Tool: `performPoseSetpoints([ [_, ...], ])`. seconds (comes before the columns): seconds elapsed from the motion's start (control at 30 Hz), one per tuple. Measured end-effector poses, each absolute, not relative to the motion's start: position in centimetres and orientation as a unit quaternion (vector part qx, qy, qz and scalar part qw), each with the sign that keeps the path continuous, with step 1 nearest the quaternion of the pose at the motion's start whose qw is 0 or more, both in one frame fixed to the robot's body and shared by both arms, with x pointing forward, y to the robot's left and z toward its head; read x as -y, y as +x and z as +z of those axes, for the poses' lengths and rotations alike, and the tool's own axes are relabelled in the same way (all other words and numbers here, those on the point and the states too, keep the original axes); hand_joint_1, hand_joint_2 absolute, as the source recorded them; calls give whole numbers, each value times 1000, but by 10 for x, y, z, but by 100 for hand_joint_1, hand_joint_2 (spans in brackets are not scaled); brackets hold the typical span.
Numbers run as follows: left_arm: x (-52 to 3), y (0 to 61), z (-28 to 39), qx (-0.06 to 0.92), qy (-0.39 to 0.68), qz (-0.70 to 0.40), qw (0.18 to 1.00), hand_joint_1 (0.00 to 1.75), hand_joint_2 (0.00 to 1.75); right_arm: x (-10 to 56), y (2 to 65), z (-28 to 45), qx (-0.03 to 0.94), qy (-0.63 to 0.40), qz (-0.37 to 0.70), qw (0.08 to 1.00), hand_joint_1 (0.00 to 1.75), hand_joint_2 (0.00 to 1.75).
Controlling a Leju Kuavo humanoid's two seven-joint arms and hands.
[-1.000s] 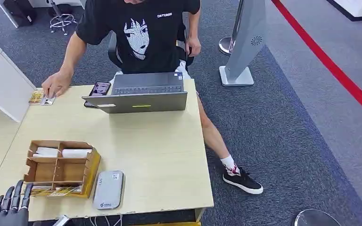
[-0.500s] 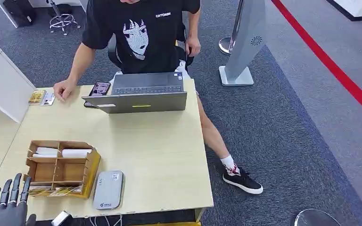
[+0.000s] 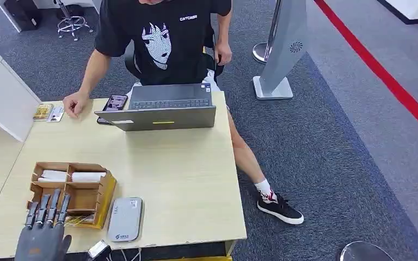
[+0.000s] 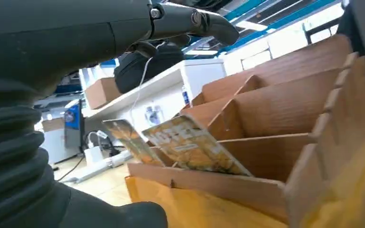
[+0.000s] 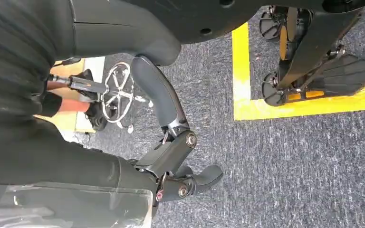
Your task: Pass the card to the sensor for recognition and then transmit it.
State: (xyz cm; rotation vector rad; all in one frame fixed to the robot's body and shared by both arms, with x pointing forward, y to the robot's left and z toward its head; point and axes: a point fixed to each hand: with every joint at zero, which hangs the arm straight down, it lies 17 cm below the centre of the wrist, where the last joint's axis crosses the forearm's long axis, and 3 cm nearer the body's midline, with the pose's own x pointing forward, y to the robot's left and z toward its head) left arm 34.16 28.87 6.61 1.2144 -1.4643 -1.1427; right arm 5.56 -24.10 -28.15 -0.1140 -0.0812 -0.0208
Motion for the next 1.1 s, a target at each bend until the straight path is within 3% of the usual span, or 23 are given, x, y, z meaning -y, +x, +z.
performPoseSetpoints([
  [0.5,-281,339,69,596,487,-473,429,0,175,241,56,-281,42,-56,-9,998,0,175],
  [0.53,-278,339,72,599,487,-472,426,175,175,241,56,-281,42,-56,-9,998,0,175],
  [1.1,-277,334,71,593,485,-481,427,175,175,241,56,-281,44,-56,-12,997,0,175],
])
